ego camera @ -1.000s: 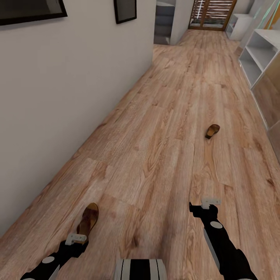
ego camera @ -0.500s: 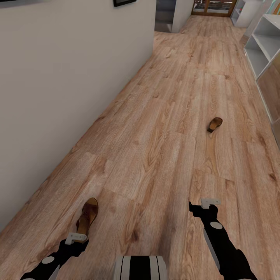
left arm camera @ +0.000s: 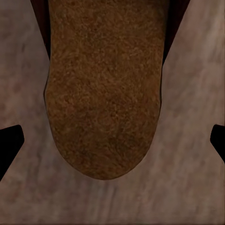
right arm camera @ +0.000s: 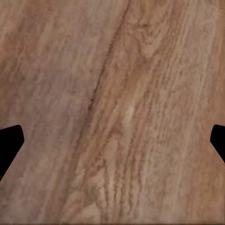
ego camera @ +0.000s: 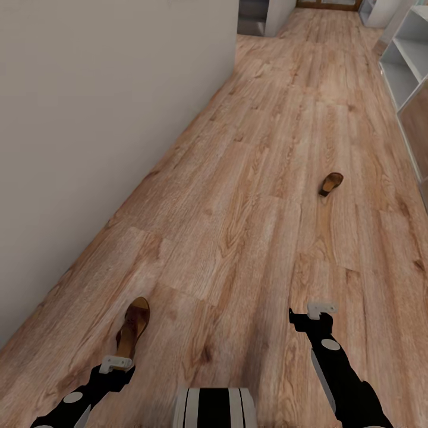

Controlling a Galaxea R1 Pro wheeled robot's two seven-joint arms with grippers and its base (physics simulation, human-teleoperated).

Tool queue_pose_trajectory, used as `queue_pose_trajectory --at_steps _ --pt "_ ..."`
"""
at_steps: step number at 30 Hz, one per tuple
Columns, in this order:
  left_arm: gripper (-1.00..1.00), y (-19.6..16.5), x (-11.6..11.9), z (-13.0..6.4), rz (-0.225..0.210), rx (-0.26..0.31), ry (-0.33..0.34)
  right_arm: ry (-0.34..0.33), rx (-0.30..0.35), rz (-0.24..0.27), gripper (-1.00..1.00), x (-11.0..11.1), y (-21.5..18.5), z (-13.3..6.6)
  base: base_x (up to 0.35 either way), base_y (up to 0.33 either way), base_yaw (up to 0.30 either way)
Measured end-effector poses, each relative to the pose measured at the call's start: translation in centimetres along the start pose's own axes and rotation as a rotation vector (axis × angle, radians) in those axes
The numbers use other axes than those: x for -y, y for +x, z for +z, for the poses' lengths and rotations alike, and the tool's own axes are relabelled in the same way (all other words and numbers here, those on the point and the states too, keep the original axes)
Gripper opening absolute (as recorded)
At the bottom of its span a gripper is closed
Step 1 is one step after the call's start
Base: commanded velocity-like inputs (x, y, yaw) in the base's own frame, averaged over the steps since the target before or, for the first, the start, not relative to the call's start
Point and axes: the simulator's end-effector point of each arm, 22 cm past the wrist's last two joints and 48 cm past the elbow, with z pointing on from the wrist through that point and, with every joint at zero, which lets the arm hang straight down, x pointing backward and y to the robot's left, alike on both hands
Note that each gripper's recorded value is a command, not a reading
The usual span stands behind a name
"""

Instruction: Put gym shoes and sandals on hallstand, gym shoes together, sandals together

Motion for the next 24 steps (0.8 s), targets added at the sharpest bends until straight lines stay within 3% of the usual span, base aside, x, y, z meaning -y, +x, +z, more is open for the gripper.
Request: queue_pose_trajectory --at_steps 6,24 --pt "1.00 1.3 0.1 0.4 -0.001 -0.024 0.002 -0.002 -0.024 -0.005 1.00 -0.2 1.4 0.5 0.000 0.000 0.000" --pt "1.00 1.3 0.1 0.4 -0.001 -0.025 0.003 -0.003 -0.024 -0.006 1.00 -0.3 1.3 0.5 0.000 0.000 0.000"
